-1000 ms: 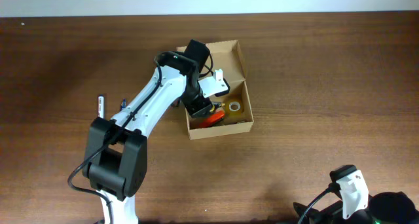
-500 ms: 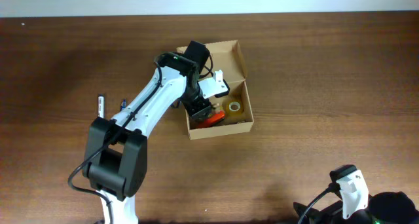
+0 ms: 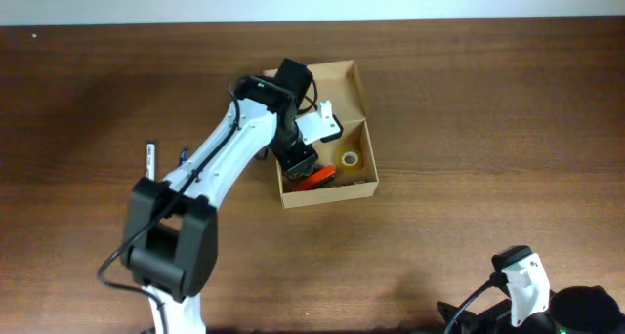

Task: Pack container
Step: 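Withdraw the left gripper from the box toward the blue pen, then grasp the blue pen with the left gripper and lift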

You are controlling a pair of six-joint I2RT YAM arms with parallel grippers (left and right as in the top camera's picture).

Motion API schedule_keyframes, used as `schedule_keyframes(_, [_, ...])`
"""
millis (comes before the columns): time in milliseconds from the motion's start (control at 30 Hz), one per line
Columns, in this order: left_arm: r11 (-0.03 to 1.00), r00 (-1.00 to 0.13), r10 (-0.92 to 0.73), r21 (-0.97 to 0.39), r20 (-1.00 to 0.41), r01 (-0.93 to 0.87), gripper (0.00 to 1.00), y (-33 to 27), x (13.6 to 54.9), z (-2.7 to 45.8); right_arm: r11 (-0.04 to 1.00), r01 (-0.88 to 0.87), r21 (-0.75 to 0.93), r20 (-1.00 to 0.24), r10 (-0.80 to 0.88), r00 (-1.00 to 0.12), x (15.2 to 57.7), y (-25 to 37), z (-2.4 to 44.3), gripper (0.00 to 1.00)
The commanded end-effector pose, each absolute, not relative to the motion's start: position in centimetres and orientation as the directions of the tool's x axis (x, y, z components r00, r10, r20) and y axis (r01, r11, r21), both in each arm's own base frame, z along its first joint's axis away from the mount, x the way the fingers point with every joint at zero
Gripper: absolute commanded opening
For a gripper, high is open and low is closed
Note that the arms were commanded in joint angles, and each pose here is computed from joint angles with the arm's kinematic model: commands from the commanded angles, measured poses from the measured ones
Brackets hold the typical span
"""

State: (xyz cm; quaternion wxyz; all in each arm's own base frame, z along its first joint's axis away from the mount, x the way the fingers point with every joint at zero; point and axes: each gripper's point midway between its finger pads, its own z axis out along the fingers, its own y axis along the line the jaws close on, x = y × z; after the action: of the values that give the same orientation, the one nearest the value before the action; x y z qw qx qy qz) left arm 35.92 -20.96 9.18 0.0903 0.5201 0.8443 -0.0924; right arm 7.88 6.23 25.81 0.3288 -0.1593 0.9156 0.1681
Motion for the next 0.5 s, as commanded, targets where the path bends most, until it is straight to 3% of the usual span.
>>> schedule_keyframes(0, [0.468, -0.407, 0.813, 0.052, -0.415, 0.882, 0.49, -21.5, 36.9, 17.2, 0.887, -0.414, 0.202, -0.656, -0.192, -0.730, 7.8, 6.3, 25.7, 0.99])
schedule_keyframes(200, [0.654, -0.509, 0.716, 0.205, -0.478, 0.728, 0.49, -16.0, 37.4, 24.0, 0.887, -0.414, 0.202, -0.656, -0.192, -0.730, 7.8, 6.3, 25.7, 0.99])
schedule_keyframes(333, [0.722, -0.570, 0.659, 0.202, -0.491, 0.662, 0.49, -12.4, 36.4, 25.9, 0.887, -0.414, 0.202, -0.656, -0.192, -0.730, 7.8, 6.3, 25.7, 0.99])
schedule_keyframes(467, [0.816, -0.706, 0.562, 0.149, -0.432, 0.558, 0.49, -7.3, 34.9, 25.3, 0.887, -0.414, 0.202, -0.656, -0.192, -0.730, 7.8, 6.3, 25.7, 0.99])
